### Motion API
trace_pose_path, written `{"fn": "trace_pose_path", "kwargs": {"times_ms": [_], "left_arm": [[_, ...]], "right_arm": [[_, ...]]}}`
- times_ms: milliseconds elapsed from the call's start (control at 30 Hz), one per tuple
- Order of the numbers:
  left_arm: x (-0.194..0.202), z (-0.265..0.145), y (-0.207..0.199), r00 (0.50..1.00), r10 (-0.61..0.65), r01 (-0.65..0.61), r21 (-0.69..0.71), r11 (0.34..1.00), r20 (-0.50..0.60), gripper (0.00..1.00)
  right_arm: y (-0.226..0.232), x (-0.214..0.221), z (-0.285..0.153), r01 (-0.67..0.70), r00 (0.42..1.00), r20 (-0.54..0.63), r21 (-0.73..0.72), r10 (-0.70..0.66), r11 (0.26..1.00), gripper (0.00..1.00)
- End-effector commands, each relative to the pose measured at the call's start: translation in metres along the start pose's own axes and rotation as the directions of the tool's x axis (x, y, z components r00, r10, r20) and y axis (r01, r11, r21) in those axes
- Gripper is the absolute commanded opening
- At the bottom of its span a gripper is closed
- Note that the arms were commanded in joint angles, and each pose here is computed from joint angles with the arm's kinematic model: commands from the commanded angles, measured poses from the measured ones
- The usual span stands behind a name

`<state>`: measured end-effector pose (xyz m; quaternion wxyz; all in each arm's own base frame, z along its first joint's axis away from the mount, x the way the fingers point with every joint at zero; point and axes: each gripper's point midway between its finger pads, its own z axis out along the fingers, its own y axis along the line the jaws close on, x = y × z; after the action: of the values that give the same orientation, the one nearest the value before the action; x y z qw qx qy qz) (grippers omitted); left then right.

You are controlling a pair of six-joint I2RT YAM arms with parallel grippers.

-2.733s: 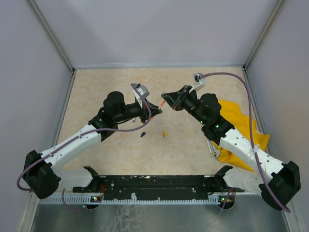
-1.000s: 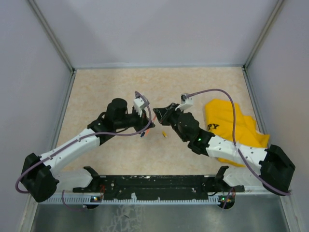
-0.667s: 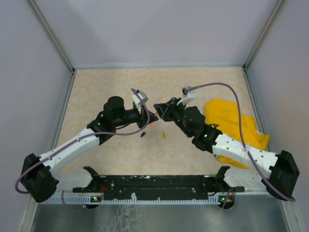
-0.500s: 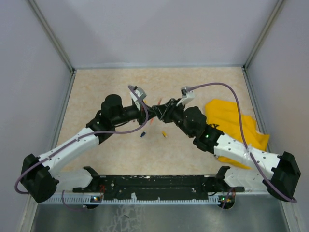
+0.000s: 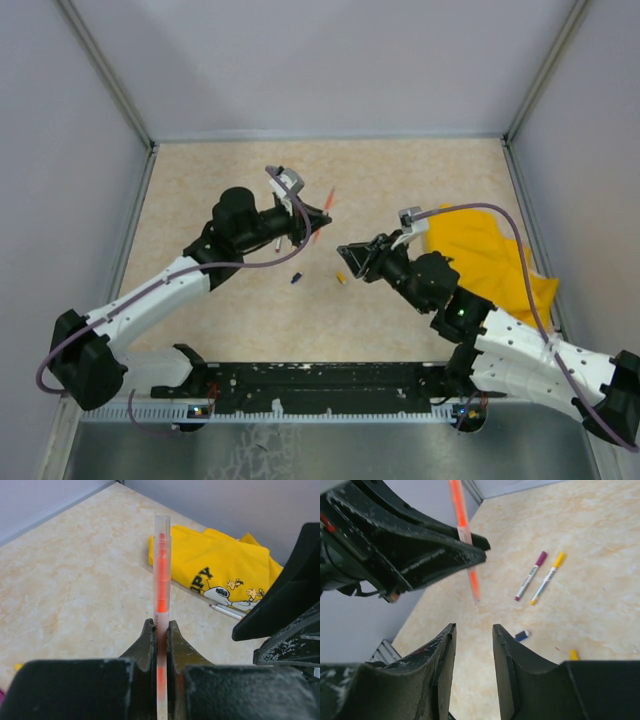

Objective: Insert the pens into the pen caps
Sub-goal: Press the pen cap onto the pen, then place the pen at the center of the board.

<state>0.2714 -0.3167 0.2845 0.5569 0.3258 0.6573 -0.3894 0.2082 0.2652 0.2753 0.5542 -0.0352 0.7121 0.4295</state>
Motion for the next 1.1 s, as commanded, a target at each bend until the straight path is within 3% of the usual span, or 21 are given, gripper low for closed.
{"fn": "trace_pose_path", "kwargs": {"times_ms": [0, 200, 467, 667, 833, 1067], "left_arm": [[-0.008, 0.010, 0.014, 0.999, -0.026, 0.025, -0.061, 0.998, -0.020, 0.00], [0.036, 0.026, 0.022, 0.973, -0.136, 0.122, -0.087, 0.989, -0.187, 0.00], [0.087, 0.037, 0.064, 0.898, -0.306, 0.191, -0.347, 0.918, -0.315, 0.00], [0.119, 0.044, 0.098, 0.848, -0.366, 0.136, -0.510, 0.850, -0.384, 0.00], [0.133, 0.031, 0.140, 0.811, -0.387, 0.000, -0.661, 0.750, -0.440, 0.00], [0.142, -0.015, 0.187, 0.768, -0.486, 0.027, -0.738, 0.675, -0.417, 0.00]], "right_arm": [[-0.029, -0.004, -0.019, 0.037, 0.998, 0.045, 0.103, -0.042, 0.994, 0.36], [-0.078, 0.020, -0.037, -0.006, 1.000, 0.031, 0.285, -0.003, 0.958, 0.35], [-0.094, 0.047, -0.039, 0.018, 0.999, -0.051, 0.331, -0.002, 0.943, 0.35], [-0.100, 0.061, -0.035, 0.045, 0.994, -0.113, 0.368, -0.003, 0.929, 0.35], [-0.103, 0.066, -0.035, 0.053, 0.991, -0.132, 0.375, -0.004, 0.925, 0.35], [-0.111, 0.074, -0.038, 0.081, 0.987, -0.161, 0.397, -0.018, 0.914, 0.35]]}}
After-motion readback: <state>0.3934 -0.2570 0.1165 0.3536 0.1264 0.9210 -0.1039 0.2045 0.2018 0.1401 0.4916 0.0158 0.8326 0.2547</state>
